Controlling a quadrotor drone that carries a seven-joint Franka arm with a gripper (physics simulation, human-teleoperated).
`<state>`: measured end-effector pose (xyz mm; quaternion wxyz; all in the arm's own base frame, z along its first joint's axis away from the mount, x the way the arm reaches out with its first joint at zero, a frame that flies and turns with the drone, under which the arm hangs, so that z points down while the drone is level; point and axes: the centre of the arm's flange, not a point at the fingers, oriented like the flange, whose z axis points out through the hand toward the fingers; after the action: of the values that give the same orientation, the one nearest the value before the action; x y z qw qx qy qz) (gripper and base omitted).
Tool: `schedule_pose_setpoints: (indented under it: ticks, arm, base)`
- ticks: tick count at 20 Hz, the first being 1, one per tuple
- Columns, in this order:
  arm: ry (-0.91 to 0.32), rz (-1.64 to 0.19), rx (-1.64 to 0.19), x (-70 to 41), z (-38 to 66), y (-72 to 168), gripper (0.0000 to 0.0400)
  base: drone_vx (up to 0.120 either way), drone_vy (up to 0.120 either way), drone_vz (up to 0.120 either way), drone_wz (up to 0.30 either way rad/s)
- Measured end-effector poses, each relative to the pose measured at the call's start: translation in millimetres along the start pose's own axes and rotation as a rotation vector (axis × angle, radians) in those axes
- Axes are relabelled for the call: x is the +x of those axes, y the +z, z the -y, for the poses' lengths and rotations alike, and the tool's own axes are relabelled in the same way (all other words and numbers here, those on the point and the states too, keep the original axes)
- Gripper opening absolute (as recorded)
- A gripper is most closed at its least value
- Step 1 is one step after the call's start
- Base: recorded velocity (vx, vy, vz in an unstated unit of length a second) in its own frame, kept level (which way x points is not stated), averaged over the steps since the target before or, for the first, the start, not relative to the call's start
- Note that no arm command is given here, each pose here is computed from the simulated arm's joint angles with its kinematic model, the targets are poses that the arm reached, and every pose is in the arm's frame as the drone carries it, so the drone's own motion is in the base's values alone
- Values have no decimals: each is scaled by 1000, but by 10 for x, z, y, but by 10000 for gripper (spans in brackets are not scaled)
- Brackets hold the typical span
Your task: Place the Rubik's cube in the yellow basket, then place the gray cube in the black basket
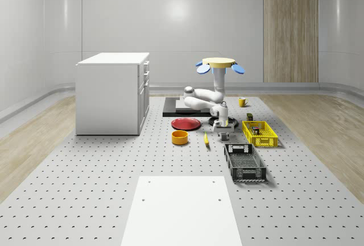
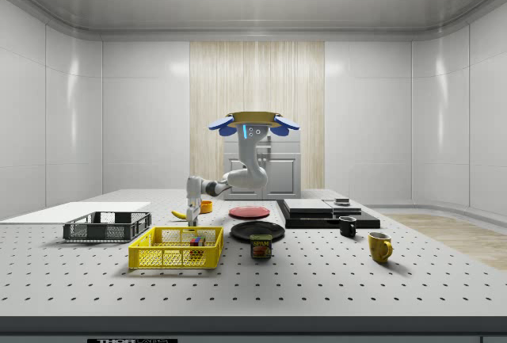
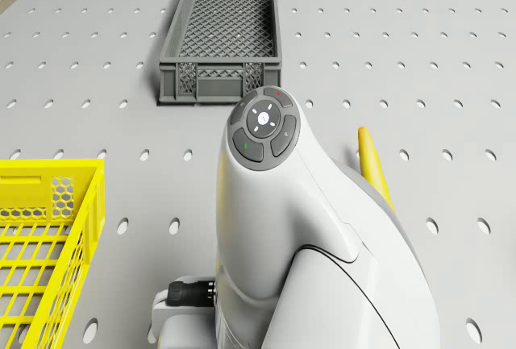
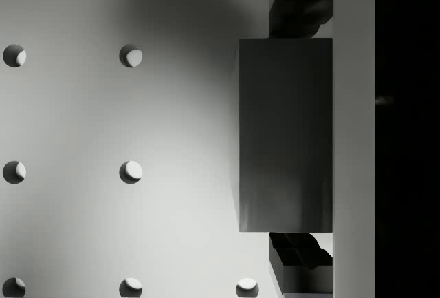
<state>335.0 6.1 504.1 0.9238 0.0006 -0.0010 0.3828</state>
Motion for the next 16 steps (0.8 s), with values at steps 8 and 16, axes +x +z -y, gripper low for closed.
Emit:
schedule_pose_setpoints:
  ticks: [8, 16]
  arm:
    - [0, 0, 0, 45, 46, 55, 341]
    - [0, 0, 0, 53, 53, 64, 262]
  base:
    - [0, 0, 0, 0]
    - [0, 0, 0, 0]
